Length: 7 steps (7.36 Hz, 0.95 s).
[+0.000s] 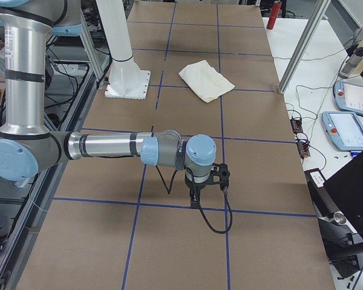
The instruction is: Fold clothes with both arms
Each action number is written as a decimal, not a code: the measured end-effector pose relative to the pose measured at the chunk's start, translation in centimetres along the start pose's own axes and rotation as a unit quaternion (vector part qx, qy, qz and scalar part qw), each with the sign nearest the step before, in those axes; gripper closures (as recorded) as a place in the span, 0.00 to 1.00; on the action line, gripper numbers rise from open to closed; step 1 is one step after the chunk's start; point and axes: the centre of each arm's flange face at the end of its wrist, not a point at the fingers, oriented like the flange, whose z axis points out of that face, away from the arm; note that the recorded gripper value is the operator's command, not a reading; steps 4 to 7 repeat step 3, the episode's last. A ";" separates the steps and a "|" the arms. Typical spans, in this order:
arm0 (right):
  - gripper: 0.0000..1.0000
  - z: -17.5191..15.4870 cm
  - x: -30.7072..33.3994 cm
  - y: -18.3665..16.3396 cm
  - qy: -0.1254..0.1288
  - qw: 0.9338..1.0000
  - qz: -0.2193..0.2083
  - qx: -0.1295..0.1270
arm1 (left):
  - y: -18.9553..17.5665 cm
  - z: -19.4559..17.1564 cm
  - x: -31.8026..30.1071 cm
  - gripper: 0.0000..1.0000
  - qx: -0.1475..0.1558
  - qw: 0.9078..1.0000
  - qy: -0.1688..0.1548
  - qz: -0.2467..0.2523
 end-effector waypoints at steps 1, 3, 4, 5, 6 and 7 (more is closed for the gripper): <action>0.00 0.0 0.0 -0.1 0.000 1.000 0.000 0.000 | 0.0 0.0 0.0 0.00 0.001 1.000 0.000 0.001; 0.00 0.0 0.0 -0.2 0.001 1.000 -0.001 0.000 | 0.0 -0.1 0.1 0.00 0.001 1.000 0.000 0.001; 0.00 0.0 0.0 -0.2 0.001 1.000 -0.001 0.000 | 0.0 -0.1 0.1 0.00 0.001 1.000 0.000 0.001; 0.00 0.0 0.0 -0.2 0.001 1.000 -0.001 0.000 | 0.0 -0.1 0.1 0.00 0.001 1.000 0.000 0.001; 0.00 0.0 0.0 -0.2 0.001 1.000 -0.001 0.000 | 0.0 -0.1 0.1 0.00 0.001 1.000 0.000 0.001; 0.00 0.0 0.0 -0.2 0.001 1.000 -0.001 0.000 | 0.0 -0.1 0.1 0.00 0.001 1.000 0.000 0.001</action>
